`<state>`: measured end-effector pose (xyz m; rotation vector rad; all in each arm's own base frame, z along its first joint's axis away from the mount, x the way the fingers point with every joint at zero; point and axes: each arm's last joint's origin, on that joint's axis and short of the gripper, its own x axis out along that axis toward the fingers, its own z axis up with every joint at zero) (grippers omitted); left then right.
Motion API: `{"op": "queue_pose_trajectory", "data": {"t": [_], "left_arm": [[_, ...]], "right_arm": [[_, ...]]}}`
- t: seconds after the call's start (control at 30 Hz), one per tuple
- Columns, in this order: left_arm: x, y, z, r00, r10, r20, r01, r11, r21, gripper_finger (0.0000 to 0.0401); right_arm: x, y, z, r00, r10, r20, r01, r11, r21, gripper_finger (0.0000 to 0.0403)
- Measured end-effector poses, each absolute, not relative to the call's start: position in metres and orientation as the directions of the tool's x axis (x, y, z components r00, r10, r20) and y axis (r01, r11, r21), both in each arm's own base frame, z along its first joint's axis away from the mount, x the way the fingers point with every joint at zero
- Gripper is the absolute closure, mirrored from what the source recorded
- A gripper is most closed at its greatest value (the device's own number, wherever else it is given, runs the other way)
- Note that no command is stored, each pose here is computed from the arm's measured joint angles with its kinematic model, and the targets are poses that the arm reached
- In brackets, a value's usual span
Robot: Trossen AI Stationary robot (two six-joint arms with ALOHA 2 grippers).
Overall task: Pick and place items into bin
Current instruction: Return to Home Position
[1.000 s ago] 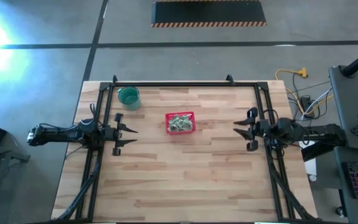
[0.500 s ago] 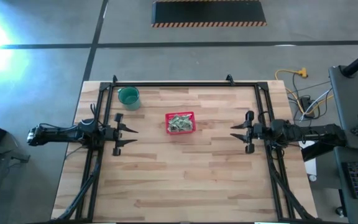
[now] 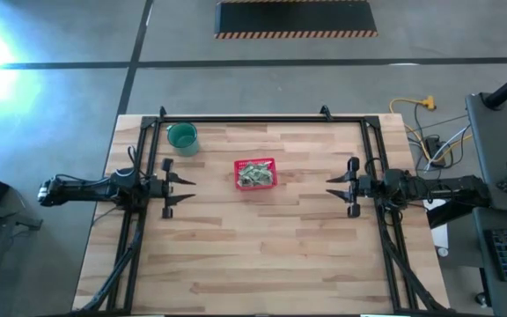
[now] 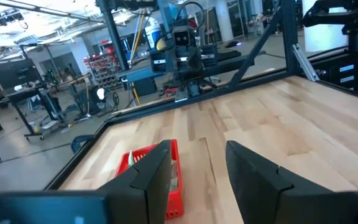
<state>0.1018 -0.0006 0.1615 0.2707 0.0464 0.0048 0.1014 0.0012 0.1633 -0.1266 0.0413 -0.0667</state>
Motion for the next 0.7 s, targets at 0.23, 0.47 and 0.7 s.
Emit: {"op": "queue_pose_trajectory", "data": {"t": [0.23, 0.47, 0.7], "left_arm": [[0.1018, -0.0005, 0.1617, 0.999, 0.016, -0.043, -0.004, 0.964, 0.267, 0.0264], [0.1019, -0.0004, 0.1618, 0.999, 0.019, -0.043, -0.007, 0.964, 0.267, 0.0264], [0.1019, -0.0004, 0.1625, 0.999, 0.018, -0.036, -0.007, 0.964, 0.266, 0.0264]], "right_arm": [[0.1014, 0.0011, 0.1634, 0.997, -0.070, -0.037, 0.065, 0.990, -0.128, 0.0280], [0.1014, 0.0012, 0.1634, 0.997, -0.069, -0.037, 0.064, 0.990, -0.128, 0.0280], [0.1014, 0.0012, 0.1634, 0.997, -0.069, -0.036, 0.064, 0.990, -0.127, 0.0280]]}}
